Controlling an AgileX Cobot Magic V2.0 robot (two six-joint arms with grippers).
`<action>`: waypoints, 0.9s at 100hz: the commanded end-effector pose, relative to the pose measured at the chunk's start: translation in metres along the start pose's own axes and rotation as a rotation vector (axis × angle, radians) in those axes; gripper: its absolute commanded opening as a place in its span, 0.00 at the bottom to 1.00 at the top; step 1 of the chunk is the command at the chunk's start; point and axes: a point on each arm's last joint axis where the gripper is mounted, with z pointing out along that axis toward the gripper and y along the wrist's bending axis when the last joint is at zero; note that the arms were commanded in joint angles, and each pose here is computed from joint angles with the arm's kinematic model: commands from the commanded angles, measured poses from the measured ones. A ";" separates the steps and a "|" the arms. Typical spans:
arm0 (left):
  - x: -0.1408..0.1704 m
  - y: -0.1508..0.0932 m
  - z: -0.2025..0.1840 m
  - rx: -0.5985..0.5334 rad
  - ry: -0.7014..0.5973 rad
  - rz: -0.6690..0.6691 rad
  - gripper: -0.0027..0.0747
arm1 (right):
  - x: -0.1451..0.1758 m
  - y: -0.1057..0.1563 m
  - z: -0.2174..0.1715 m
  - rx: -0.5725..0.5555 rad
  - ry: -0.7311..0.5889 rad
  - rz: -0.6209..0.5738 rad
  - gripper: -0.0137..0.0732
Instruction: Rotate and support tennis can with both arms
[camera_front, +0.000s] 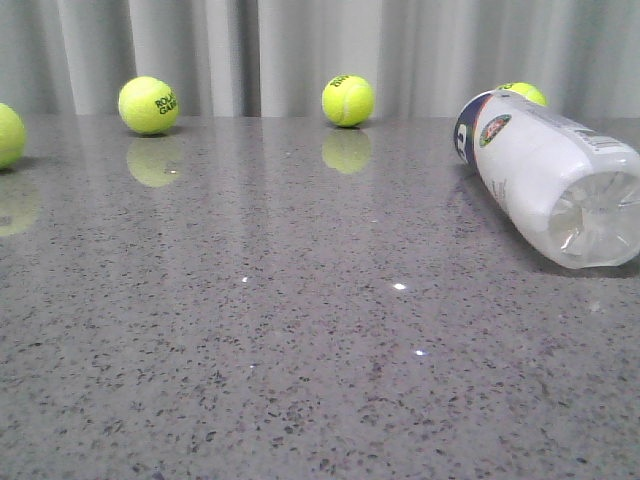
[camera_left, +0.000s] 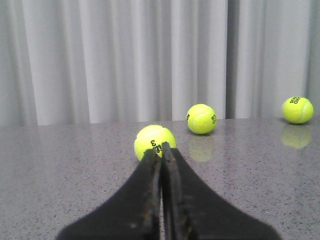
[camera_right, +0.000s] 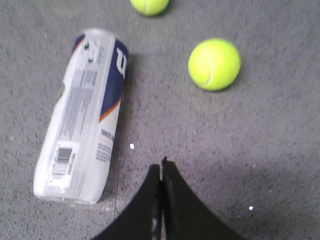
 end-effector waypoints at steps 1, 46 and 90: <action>0.006 -0.001 -0.003 0.012 -0.069 -0.010 0.01 | -0.011 0.002 -0.003 -0.015 -0.049 0.010 0.30; 0.006 -0.001 -0.003 0.012 -0.069 -0.010 0.01 | -0.013 0.003 -0.001 -0.026 -0.050 0.019 0.90; 0.006 -0.001 -0.003 0.012 -0.069 -0.010 0.01 | -0.046 0.032 0.051 -0.174 0.042 -0.034 0.90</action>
